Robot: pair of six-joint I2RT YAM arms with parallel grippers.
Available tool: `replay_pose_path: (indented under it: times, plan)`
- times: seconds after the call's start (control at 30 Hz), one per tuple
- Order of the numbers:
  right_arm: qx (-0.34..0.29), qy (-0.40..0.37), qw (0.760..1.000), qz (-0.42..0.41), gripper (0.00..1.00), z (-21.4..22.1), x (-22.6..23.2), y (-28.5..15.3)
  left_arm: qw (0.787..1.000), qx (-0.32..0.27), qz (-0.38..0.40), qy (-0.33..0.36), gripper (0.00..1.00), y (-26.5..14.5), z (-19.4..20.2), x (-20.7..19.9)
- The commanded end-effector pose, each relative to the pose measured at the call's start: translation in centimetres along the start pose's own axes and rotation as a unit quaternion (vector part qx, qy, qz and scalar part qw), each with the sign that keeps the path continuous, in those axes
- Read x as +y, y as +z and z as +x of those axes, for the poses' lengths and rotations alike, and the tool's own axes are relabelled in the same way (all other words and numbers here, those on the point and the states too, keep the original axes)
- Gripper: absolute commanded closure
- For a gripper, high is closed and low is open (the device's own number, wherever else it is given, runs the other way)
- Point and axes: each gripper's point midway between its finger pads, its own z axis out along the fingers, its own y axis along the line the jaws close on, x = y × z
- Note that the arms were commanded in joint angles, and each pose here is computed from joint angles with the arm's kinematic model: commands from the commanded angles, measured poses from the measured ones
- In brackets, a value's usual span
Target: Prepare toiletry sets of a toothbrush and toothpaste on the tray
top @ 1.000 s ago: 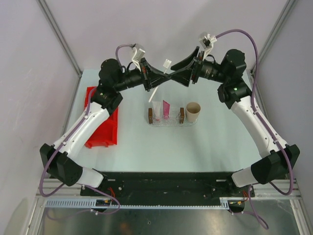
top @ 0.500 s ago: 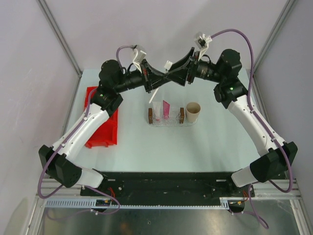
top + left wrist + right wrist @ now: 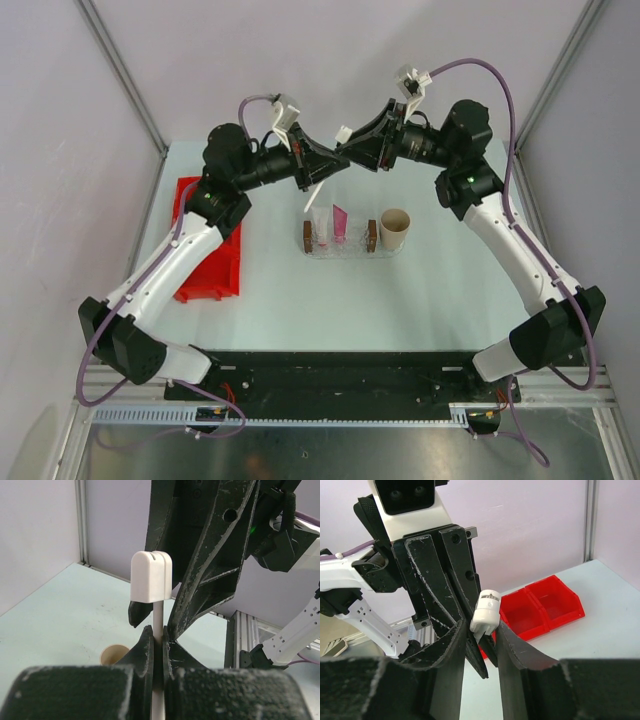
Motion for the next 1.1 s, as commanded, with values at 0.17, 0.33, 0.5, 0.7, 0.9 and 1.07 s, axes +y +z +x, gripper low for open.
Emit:
replay_pose_path:
  times: [0.17,0.33,0.5,0.7,0.9,1.07]
  plan:
    - [-0.018,-0.032,0.999,-0.029,0.75,-1.8,1.7,0.5,0.999,-0.021,0.008,0.031,1.0,-0.7,-1.7,-1.4]
    - [-0.018,-0.033,0.999,-0.035,0.86,-1.9,2.1,0.7,0.999,-0.02,0.005,0.032,0.89,-0.6,-1.4,-1.4]
    - [-0.019,-0.034,0.999,-0.033,1.0,-2.0,2.3,0.7,0.999,-0.016,0.0,0.032,0.78,-0.6,-0.9,-0.9]
    - [-0.023,-0.042,0.999,-0.022,1.0,-2.5,2.0,0.2,0.999,-0.012,-0.012,0.04,0.61,-0.7,-0.5,-0.5]
    - [-0.017,-0.063,0.998,0.009,1.0,-2.3,0.9,0.0,0.999,-0.012,-0.017,0.05,0.37,-1.2,-0.5,-0.6]
    - [-0.003,-0.083,0.995,0.045,1.0,-1.9,-0.4,-0.4,0.997,-0.014,-0.031,0.068,0.21,-1.9,-1.1,-0.6]
